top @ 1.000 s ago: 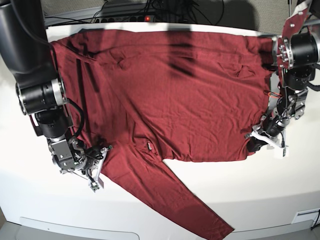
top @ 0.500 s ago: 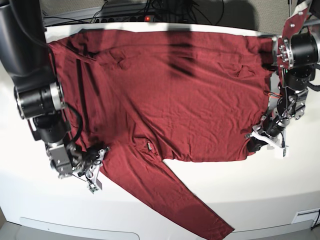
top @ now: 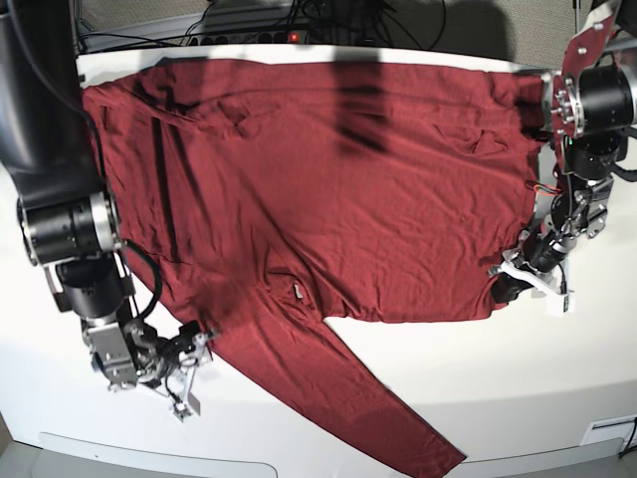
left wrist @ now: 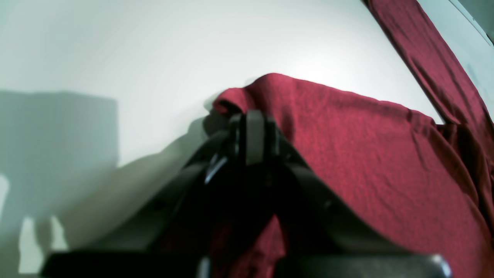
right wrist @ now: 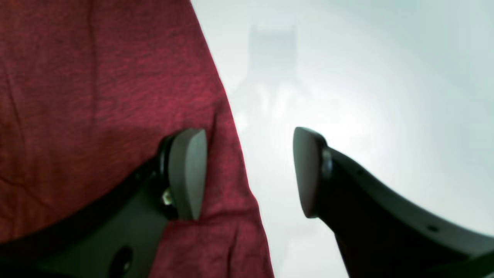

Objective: Fold the T-shirt properly
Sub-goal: 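Grasp the shirt edges near the sleeve and hem with both grippers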

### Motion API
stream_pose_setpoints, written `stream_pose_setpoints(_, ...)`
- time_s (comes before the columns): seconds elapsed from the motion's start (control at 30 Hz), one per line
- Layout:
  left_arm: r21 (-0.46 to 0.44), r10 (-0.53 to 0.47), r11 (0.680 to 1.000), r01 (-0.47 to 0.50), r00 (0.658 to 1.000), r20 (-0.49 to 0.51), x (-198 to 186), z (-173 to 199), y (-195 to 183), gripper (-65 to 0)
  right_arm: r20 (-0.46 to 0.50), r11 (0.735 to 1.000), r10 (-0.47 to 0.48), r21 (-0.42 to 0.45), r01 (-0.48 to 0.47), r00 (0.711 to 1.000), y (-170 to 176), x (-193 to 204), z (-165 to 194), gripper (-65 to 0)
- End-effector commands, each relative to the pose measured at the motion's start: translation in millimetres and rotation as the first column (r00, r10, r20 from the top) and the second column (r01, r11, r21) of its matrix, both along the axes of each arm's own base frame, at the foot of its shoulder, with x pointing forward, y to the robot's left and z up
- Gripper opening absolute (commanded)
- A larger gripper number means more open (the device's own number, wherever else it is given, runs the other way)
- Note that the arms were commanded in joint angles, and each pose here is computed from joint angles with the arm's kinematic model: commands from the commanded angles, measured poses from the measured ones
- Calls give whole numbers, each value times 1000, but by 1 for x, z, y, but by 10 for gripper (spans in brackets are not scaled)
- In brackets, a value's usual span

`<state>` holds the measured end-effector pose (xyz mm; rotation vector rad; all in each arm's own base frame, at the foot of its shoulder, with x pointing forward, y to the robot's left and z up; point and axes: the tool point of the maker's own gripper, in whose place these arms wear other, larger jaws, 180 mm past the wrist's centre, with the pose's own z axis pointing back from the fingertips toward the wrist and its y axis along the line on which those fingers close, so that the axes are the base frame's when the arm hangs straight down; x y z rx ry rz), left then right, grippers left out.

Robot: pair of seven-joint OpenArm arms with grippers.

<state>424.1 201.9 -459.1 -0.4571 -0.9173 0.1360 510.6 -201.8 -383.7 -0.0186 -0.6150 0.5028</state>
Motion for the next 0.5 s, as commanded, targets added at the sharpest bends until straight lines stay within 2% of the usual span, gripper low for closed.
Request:
stream_pose_setpoints(0.0,60,-45,997,53,991,-123,-17,-22,-1,-650,64,1000,8,3,-8,998,0,18,24,-292)
stream_pose_setpoints(0.3,60,-44,997,51,992,-120,-17,-22,-1,-650,27,1000,-19,-16,19,999,-6,-9,-18,-292)
stream_pose_setpoints(0.47,61,-44,997,51,992,-120,-17,-22,-1,-650,4,1000,-20,-18,20,1000,-6,-17,-28,-295)
